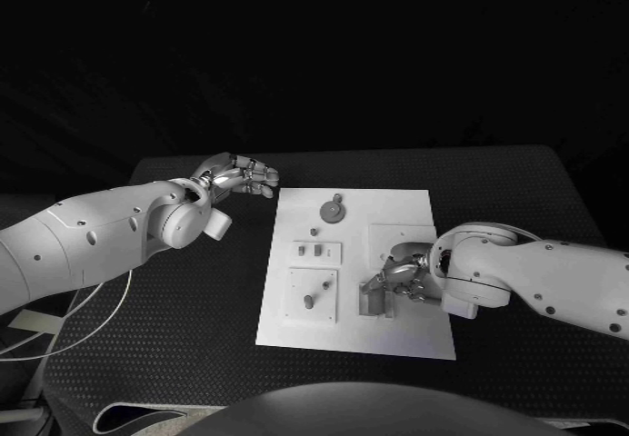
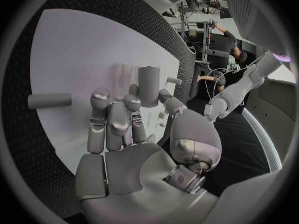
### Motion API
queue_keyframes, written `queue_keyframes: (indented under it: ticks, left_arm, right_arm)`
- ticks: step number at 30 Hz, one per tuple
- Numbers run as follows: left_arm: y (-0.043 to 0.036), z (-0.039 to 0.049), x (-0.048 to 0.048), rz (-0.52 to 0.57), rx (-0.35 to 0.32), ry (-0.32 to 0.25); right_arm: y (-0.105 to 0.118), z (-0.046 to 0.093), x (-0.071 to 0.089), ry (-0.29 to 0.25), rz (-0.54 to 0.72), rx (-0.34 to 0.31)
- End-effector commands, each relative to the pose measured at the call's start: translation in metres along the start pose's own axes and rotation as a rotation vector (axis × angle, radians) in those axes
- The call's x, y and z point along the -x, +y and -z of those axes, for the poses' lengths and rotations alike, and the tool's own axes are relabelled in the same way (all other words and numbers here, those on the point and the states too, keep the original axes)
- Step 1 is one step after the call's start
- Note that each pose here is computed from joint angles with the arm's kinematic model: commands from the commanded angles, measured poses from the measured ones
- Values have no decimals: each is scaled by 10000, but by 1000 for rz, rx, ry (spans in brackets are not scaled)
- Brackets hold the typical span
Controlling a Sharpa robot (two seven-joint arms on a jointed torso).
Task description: Assemble the parts on the task board
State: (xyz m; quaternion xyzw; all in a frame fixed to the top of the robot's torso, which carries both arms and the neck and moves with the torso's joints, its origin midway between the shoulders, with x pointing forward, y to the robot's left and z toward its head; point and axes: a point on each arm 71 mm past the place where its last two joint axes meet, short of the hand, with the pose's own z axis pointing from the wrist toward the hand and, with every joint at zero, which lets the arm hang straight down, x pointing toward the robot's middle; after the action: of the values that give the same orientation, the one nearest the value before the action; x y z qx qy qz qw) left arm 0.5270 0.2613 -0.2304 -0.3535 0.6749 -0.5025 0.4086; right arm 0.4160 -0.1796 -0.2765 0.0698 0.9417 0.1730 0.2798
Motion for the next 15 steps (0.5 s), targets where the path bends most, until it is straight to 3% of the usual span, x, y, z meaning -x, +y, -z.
queue_keyframes:
  ticks: [1, 15]
  left_arm:
    - [-17, -4, -18, 9, -8, 14]
    - [-17, -5, -18, 9, -8, 14]
  right_arm:
    - [-3, -5, -24, 20, 18, -4]
    - [-1, -8, -35, 28, 25, -5]
